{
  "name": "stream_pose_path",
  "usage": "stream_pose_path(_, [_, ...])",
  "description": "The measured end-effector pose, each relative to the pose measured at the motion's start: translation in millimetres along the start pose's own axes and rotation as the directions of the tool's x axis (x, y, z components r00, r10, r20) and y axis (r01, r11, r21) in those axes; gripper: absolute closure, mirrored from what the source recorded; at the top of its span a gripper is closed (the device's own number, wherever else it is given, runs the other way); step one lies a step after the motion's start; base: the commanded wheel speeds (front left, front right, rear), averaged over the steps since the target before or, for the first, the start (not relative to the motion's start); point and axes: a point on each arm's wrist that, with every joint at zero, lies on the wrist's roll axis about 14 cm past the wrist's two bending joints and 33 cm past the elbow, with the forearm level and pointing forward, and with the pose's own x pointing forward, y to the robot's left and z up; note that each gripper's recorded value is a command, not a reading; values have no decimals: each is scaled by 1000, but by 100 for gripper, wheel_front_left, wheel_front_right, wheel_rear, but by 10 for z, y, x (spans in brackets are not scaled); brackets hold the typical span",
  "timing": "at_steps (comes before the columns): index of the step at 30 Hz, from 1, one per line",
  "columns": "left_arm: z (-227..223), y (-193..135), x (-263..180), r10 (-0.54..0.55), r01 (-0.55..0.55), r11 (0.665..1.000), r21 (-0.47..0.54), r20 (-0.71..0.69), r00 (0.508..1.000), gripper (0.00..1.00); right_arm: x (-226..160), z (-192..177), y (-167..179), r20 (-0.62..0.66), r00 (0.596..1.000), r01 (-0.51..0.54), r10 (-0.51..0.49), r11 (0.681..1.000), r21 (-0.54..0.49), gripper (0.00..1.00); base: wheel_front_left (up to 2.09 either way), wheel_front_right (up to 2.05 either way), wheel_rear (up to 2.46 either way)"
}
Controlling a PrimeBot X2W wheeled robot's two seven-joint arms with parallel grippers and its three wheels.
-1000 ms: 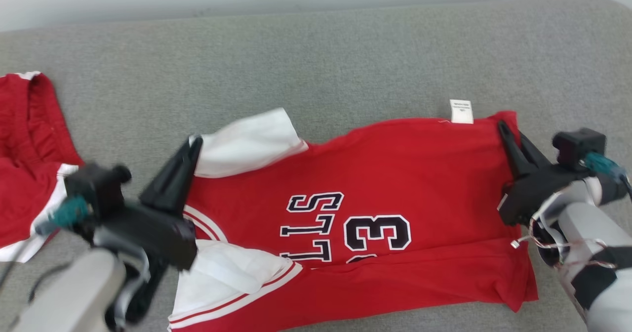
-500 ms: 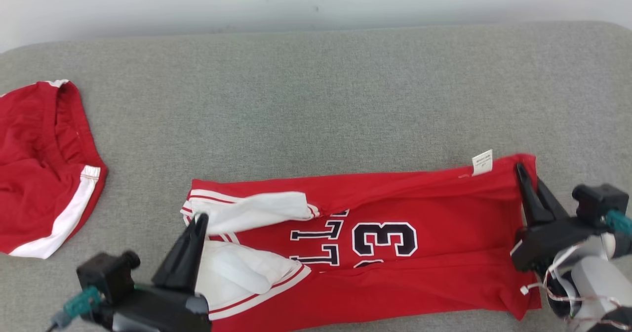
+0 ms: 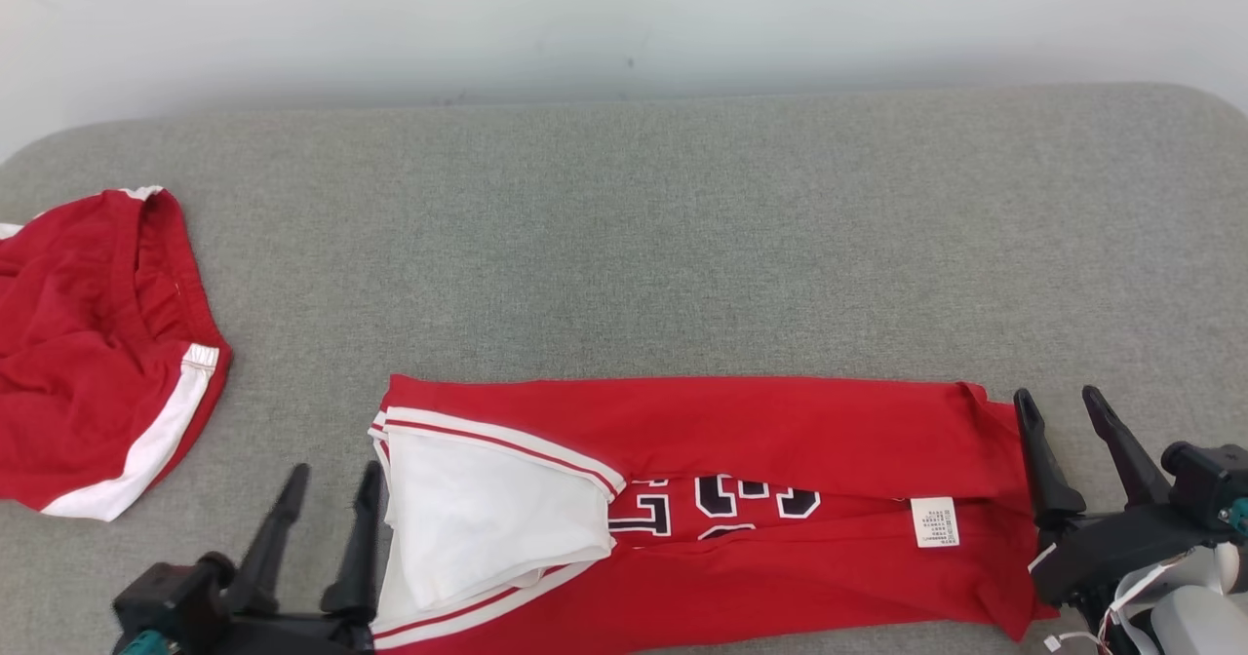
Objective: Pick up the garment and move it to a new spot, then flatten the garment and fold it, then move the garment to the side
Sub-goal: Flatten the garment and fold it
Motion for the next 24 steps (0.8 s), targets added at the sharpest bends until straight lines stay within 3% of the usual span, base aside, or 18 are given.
stream_pose_path(6, [332, 158, -61, 71, -86, 990, 113, 130, 989, 0, -92, -40, -59, -11, 1000, 26, -26, 999, 20, 0, 0, 0, 0])
stream_pose_path(12, [610, 309, -203, 152, -199, 964, 180, 241, 958, 0, -127, -326, -11, -96, 995, 39, -33, 997, 66, 0, 0, 0, 0])
stream_pose_path(18, [657, 475, -316, 196, -258, 938, 232, 261, 945, 0, -109, -600, -40, -191, 980, 85, -63, 990, 109, 0, 0, 0, 0])
stream_pose_path(24, [525, 508, -384, 207, -257, 940, 225, 223, 953, 0, -89, -782, 33, -268, 962, 91, -56, 988, 121, 0, 0, 0, 0])
